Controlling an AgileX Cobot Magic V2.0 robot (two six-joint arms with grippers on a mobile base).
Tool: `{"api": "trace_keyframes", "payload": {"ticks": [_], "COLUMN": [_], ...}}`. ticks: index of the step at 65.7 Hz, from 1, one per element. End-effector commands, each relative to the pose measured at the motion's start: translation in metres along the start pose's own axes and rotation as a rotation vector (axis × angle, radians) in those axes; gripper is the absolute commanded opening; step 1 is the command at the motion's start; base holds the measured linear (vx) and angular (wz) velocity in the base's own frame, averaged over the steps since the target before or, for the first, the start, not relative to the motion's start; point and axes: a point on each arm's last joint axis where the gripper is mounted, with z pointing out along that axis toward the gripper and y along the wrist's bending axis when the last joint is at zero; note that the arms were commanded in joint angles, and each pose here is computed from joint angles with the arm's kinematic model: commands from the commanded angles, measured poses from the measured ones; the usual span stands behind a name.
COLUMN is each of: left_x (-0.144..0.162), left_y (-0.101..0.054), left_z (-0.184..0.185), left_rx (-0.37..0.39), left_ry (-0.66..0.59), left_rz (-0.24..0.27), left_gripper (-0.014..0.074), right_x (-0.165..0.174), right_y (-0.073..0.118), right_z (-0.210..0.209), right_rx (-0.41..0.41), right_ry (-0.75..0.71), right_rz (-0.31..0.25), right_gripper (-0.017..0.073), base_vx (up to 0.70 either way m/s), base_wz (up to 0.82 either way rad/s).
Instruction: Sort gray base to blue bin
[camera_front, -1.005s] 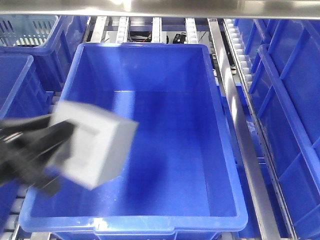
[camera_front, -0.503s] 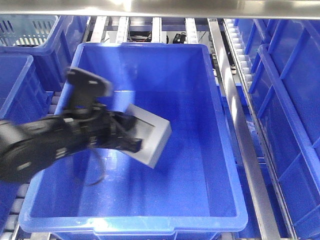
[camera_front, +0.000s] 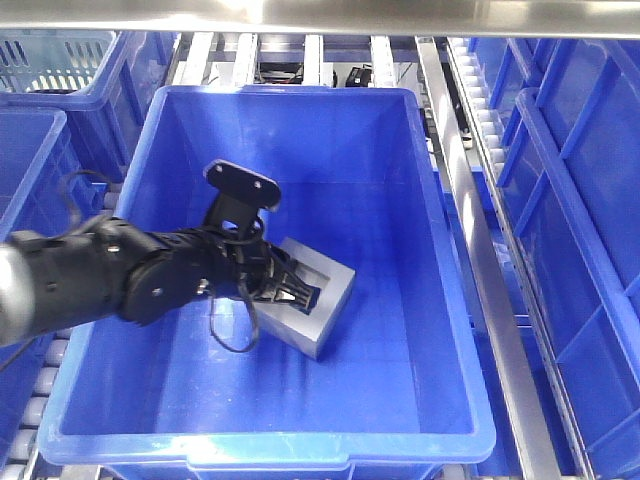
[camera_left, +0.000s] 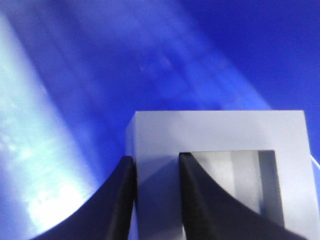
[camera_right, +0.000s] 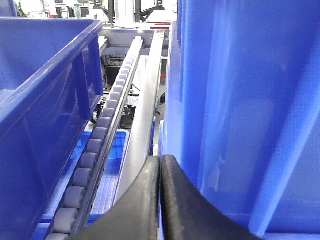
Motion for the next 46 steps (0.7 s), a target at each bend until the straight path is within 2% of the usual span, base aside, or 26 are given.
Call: {"api": "trace_keyframes", "payload": {"ticks": [1, 6, 26, 31, 46], "left_x": [-0.027, -0.026, -0.025, -0.026, -0.038], "left_y": [-0.002, -0.001, -0.001, -0.001, -0.004], "left_z": [-0.016, -0.015, -0.016, -0.019, -0.043], "left_rx": [0.021, 0.020, 0.018, 0.017, 0.026], "left_ry": [-0.149, -0.144, -0.125, -0.127, -0.180], "left_rz": [-0.053, -0.067, -0.068, -0.063, -0.053], "left_gripper": [0.0096, 0.0136, 0.0401, 0.0442, 0.0462], "right_x": [-0.002, -0.002, -0.002, -0.002, -0.002], "right_y": [0.000, 0.000, 0.000, 0.000, 0.000], "right_z": [0.000, 0.000, 0.000, 0.000, 0.000], "right_rx": [0.001, 0.001, 0.001, 0.001, 0.001], "right_ry": [-0.070, -0.070, -0.070, -0.070, -0.070], "right_rz": [-0.013, -0.013, -0.013, -0.013, -0.013], "right_gripper": [-0.0009, -0.0009, -0.0009, -0.0009, -0.0009], "base_vx": [0.00, 0.00, 0.00, 0.00, 0.00], "base_wz": [0.00, 0.00, 0.00, 0.00, 0.00]}}
